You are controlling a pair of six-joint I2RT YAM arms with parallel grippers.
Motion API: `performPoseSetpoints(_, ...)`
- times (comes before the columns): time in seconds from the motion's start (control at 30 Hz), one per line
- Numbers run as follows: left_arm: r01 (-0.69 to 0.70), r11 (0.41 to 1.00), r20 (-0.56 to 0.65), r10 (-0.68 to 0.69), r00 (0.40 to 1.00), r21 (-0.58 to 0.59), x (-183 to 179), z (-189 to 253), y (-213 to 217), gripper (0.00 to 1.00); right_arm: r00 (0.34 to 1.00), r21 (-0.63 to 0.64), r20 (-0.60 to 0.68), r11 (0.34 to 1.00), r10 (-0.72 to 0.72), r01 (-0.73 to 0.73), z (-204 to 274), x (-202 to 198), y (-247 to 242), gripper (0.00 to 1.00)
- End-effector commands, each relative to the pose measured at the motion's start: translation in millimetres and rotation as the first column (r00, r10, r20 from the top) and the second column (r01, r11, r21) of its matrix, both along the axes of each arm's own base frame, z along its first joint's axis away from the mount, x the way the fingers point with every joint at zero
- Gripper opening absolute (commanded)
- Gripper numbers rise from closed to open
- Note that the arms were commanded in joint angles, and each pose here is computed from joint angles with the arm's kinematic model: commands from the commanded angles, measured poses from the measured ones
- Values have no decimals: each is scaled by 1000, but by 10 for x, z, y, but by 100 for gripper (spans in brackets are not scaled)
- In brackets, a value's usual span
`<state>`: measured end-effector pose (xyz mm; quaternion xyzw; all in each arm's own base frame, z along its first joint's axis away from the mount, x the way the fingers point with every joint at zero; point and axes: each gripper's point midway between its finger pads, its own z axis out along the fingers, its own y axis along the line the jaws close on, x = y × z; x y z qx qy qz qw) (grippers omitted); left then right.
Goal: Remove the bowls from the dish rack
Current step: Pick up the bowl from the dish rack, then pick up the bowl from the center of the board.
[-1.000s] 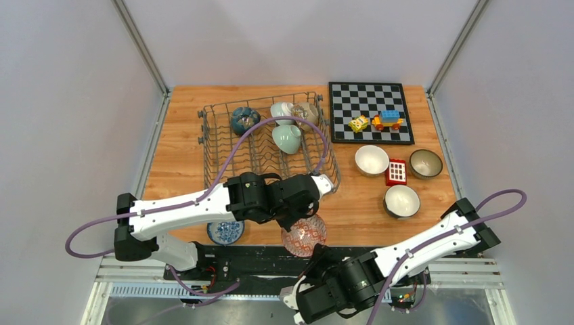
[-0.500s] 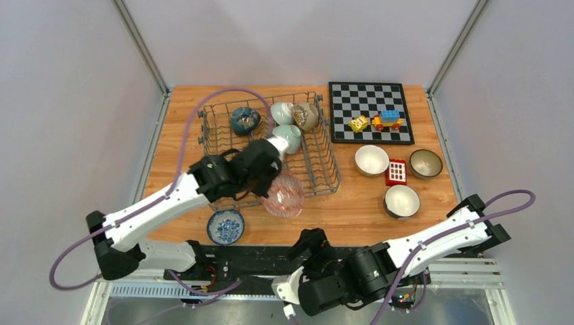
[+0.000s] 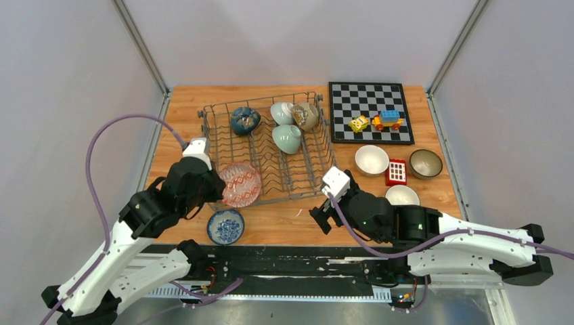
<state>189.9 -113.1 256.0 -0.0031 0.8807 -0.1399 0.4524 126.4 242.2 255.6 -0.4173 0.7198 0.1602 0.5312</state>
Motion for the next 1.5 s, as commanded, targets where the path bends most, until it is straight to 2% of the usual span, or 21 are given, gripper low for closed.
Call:
performPoseSetpoints(0.0,-166,983,-91,159,983,-72,-235,-359,253,0,988,252,-153,966,-22,61,63,37,258,91)
performPoseSetpoints(0.33,-232,969,-231,207,951,-85,-621,-864,436,0,975,230,-220,972,-5,57,-292,-23,328,90)
performPoseSetpoints(0.53,-260,959,-268,224,937,-109,-709,-997,458,0,938,256,-333,967,95,-7,-502,-182,602,89)
performPoseSetpoints(0.63,-280,947,-210,246,946,-154,-670,-858,509,0,884,306,-448,952,136,9,-560,-203,801,86)
performPoseSetpoints(0.73,-309,929,-82,299,951,-205,-575,-493,658,0,816,339,-542,941,199,-4,-532,-288,1046,81)
performPoseSetpoints(0.87,-340,915,63,361,930,-217,-452,18,844,0,736,298,-654,954,176,37,-608,-319,1322,76)
performPoseSetpoints(1.07,-326,897,218,397,892,-299,-346,592,939,0,602,209,-791,972,104,106,-882,-348,1679,72)
performPoseSetpoints(1.17,-318,902,240,391,888,-293,-328,681,941,0,558,178,-827,973,66,148,-996,-351,1783,72)
performPoseSetpoints(1.3,-320,905,239,389,890,-280,-323,629,943,0,539,149,-842,962,3,227,-1126,-372,1846,71)
performPoseSetpoints(1.47,-336,895,243,410,879,-292,-323,551,978,0,479,121,-873,911,-92,395,-1364,-322,1887,69)
